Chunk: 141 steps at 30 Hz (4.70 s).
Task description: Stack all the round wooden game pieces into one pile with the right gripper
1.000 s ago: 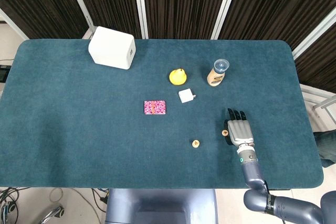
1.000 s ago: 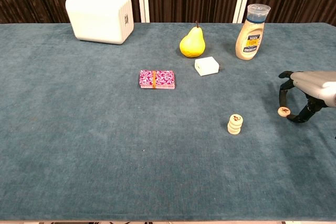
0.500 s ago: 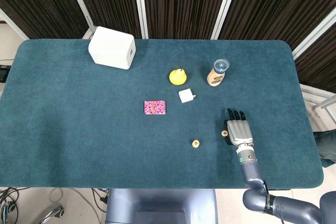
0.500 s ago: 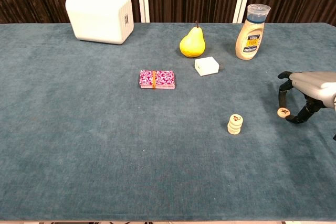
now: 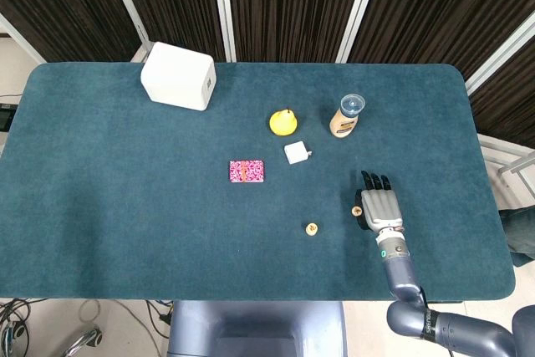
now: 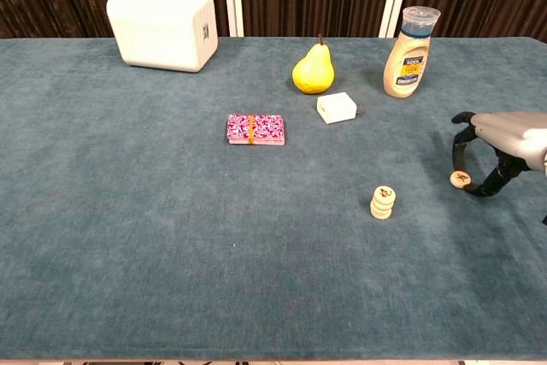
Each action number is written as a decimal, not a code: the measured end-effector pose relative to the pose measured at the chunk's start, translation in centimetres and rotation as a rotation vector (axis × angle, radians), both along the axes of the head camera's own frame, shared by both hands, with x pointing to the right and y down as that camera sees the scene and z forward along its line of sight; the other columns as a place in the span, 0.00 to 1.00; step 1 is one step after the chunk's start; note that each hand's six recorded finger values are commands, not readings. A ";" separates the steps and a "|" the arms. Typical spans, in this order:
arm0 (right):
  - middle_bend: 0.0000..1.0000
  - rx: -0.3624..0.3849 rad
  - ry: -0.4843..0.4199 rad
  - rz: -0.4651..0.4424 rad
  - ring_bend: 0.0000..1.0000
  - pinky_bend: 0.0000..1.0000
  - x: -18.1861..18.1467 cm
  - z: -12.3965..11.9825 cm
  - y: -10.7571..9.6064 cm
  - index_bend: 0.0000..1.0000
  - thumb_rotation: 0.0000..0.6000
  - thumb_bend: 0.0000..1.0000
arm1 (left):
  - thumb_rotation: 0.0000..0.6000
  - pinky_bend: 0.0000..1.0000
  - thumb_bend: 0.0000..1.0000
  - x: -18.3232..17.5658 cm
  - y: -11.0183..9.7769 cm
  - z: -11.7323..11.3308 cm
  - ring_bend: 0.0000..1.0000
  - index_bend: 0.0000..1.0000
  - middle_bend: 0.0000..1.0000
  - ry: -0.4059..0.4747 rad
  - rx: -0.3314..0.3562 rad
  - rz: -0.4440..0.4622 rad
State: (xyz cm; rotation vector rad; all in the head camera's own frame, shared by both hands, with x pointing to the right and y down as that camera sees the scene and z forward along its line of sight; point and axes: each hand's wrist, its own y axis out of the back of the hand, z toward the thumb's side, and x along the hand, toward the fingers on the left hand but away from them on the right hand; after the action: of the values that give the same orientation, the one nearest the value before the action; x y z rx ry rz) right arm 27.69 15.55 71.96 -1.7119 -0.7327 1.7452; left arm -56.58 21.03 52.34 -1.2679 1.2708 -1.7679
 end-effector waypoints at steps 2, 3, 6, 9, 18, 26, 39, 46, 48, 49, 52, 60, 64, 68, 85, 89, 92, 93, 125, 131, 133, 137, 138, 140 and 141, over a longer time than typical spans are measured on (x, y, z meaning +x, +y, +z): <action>0.00 0.007 -0.008 -0.007 0.00 0.00 -0.4 -0.5 -0.2 0.52 1.00 0.38 | 1.00 0.05 0.09 0.0 0.0 0.0 0.00 0.00 0.00 0.001 0.000 0.000; 0.00 0.010 -0.012 -0.011 0.00 0.00 -0.6 -0.7 -0.3 0.52 1.00 0.38 | 1.00 0.05 0.09 0.0 0.0 0.0 0.00 0.00 0.00 0.001 0.000 0.000; 0.00 0.018 -0.029 -0.029 0.00 0.00 -1.4 -1.6 -0.6 0.53 1.00 0.38 | 1.00 0.05 0.09 0.0 0.0 0.0 0.00 0.00 0.00 0.002 0.000 0.000; 0.00 0.019 -0.049 -0.051 0.00 0.00 -2.5 -2.6 -0.6 0.53 1.00 0.38 | 1.00 0.05 0.09 0.0 0.0 0.0 0.00 0.00 0.00 0.003 -0.002 0.001; 0.00 0.017 -0.079 -0.166 0.00 0.00 -6.6 -5.7 -0.1 0.53 1.00 0.38 | 1.00 0.05 0.09 0.0 0.0 0.0 0.00 0.00 0.00 0.004 -0.002 0.000; 0.00 -0.010 -0.105 -0.227 0.00 0.00 -10.0 -6.6 0.7 0.53 1.00 0.38 | 1.00 0.05 0.09 0.0 0.0 0.0 0.00 0.00 0.00 0.005 0.001 0.000; 0.00 -0.030 -0.095 -0.242 0.00 0.00 -11.1 -5.9 1.4 0.53 1.00 0.38 | 1.00 0.05 0.09 0.0 0.0 -0.2 0.00 0.00 0.00 0.006 0.004 0.001; 0.00 -0.043 -0.087 -0.239 0.00 0.00 -10.8 -5.4 1.6 0.53 1.00 0.38 | 1.00 0.05 0.09 0.0 0.0 -0.1 0.00 0.00 0.00 0.005 0.000 0.003; 0.00 -0.044 -0.087 -0.237 0.00 0.00 -10.6 -5.4 1.7 0.53 1.00 0.38 | 1.00 0.05 0.09 0.0 0.0 -0.1 0.00 0.00 0.00 0.004 0.001 0.000; 0.00 -0.044 -0.088 -0.235 0.00 0.00 -10.6 -5.3 1.7 0.53 1.00 0.38 | 1.00 0.05 0.09 0.0 0.0 -0.1 0.00 0.00 0.00 0.004 0.000 0.000; 0.00 -0.041 -0.092 -0.235 0.00 0.00 -10.6 -5.3 1.6 0.53 1.00 0.38 | 1.00 0.05 0.09 0.0 0.0 0.0 0.00 0.00 0.00 0.003 -0.002 0.003; 0.00 -0.044 -0.088 -0.232 0.00 0.00 -10.5 -5.0 1.7 0.53 1.00 0.38 | 1.00 0.05 0.09 0.0 0.0 0.0 0.00 0.00 0.00 0.003 -0.001 0.002; 0.00 -0.046 -0.089 -0.232 0.00 0.00 -10.5 -5.0 1.8 0.53 1.00 0.38 | 1.00 0.05 0.09 0.0 0.0 0.0 0.00 0.00 0.00 0.002 -0.003 0.004; 0.00 -0.045 -0.091 -0.233 0.00 0.00 -10.5 -5.0 1.8 0.52 1.00 0.38 | 1.00 0.05 0.09 0.1 0.0 0.1 0.00 0.00 0.00 0.002 -0.004 0.005; 0.00 -0.053 -0.088 -0.234 0.00 0.00 -10.7 -4.8 2.0 0.50 1.00 0.38 | 1.00 0.05 0.09 0.0 0.0 0.0 0.00 0.00 0.00 0.000 -0.004 0.001; 0.00 -0.055 -0.085 -0.238 0.00 0.00 -10.8 -4.8 2.0 0.49 1.00 0.38 | 1.00 0.05 0.09 0.1 0.0 0.1 0.00 0.00 0.00 0.001 -0.007 0.004; 0.00 -0.055 -0.085 -0.240 0.00 0.00 -10.9 -4.9 2.0 0.49 1.00 0.38 | 1.00 0.05 0.09 0.1 0.0 0.1 0.00 0.00 0.00 0.001 -0.007 0.004; 0.00 -0.055 -0.086 -0.239 0.00 0.00 -10.9 -4.9 2.0 0.49 1.00 0.38 | 1.00 0.05 0.09 0.1 0.0 0.1 0.00 0.00 0.00 0.001 -0.007 0.003; 0.00 -0.042 -0.069 -0.218 0.00 0.00 -9.9 -6.0 1.4 0.36 1.00 0.38 | 1.00 0.05 0.09 -0.1 0.0 0.0 0.00 0.00 0.00 -0.002 -0.003 -0.004; 0.00 0.046 -0.084 -0.181 0.00 0.00 -7.5 -8.6 0.6 0.24 1.00 0.38 | 1.00 0.05 0.09 0.0 0.0 0.0 0.00 0.00 0.00 -0.001 -0.004 0.001; 0.00 0.090 -0.103 -0.164 0.00 0.00 -6.4 -9.7 0.4 0.22 1.00 0.38 | 1.00 0.05 0.09 0.1 0.0 0.0 0.00 0.00 0.00 -0.001 -0.004 0.004; 0.00 0.202 -0.168 -0.117 0.00 0.00 -3.0 -13.0 0.9 0.21 1.00 0.38 | 1.00 0.05 0.09 0.4 0.0 0.2 0.00 0.00 0.00 0.000 -0.010 0.014; 0.00 0.224 -0.182 -0.108 0.00 0.00 -2.2 -13.7 1.1 0.20 1.00 0.38 | 1.00 0.05 0.09 0.6 0.0 0.3 0.00 0.00 0.00 0.000 -0.013 0.019; 0.00 0.274 -0.217 -0.075 0.00 0.00 0.0 -15.5 2.1 0.18 1.00 0.38 | 1.00 0.05 0.09 0.8 0.0 0.4 0.00 0.00 0.00 0.002 -0.015 0.027; 0.00 0.298 -0.230 -0.057 0.00 0.00 1.0 -16.2 2.6 0.17 1.00 0.38 | 1.00 0.04 0.09 1.0 0.0 0.4 0.00 0.00 0.00 0.002 -0.015 0.031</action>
State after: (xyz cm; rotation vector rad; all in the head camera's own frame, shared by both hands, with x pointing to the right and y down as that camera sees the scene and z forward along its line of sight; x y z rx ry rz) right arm 28.67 18.12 55.71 -1.7209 -0.9807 1.3359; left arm -55.62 21.08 52.72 -1.2912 1.2347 -1.7574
